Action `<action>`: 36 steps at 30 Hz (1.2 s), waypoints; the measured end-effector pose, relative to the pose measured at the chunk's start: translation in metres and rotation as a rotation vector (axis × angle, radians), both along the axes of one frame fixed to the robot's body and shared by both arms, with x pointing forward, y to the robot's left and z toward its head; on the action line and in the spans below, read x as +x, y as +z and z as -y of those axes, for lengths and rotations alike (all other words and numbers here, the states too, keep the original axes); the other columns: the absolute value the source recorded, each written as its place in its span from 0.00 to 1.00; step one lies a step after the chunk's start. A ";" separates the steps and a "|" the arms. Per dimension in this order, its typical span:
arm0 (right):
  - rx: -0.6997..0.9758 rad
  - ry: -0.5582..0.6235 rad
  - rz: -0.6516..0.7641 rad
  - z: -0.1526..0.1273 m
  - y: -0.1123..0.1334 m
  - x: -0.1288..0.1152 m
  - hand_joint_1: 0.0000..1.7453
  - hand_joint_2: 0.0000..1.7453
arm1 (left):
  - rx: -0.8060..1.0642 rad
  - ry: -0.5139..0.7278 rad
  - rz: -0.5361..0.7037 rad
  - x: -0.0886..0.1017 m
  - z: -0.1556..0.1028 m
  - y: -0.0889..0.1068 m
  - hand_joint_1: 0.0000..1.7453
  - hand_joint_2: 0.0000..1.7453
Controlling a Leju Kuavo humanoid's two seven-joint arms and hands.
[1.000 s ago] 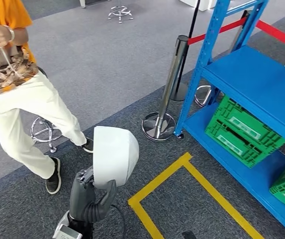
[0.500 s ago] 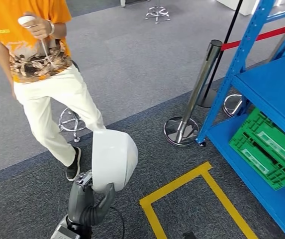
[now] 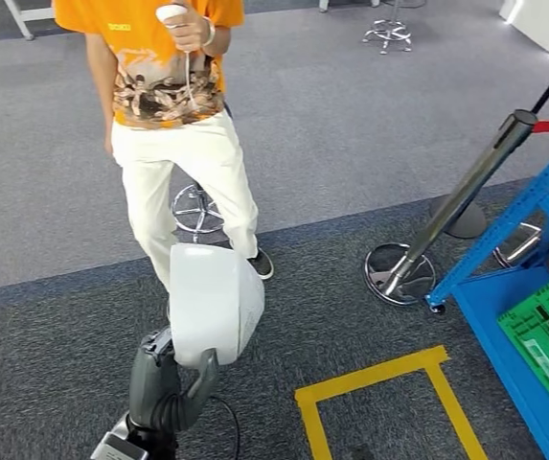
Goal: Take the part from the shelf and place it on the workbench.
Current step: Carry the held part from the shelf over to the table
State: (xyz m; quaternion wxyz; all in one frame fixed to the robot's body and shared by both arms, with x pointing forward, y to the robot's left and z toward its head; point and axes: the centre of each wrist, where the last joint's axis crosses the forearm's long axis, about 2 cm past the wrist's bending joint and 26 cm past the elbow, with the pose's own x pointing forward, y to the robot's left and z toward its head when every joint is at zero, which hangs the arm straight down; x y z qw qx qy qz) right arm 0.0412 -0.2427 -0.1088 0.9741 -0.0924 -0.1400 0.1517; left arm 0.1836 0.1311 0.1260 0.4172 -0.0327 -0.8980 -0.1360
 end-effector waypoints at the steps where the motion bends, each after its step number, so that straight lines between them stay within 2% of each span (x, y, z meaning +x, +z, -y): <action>1: 0.000 0.000 -0.003 0.000 0.000 -0.001 0.00 0.00 | 0.000 -0.001 0.000 0.000 0.000 0.000 1.00 1.00; 10: 0.021 0.007 0.004 0.001 0.000 -0.001 0.00 0.00 | 0.001 -0.022 0.003 0.003 0.001 0.002 1.00 1.00; 22: 0.048 0.001 -0.016 0.009 -0.001 -0.003 0.00 0.00 | 0.014 -0.043 0.007 0.017 0.010 0.007 1.00 1.00; 36: 0.010 0.026 0.004 0.011 -0.001 -0.003 0.00 0.00 | 0.009 -0.017 -0.019 0.010 0.008 0.000 1.00 1.00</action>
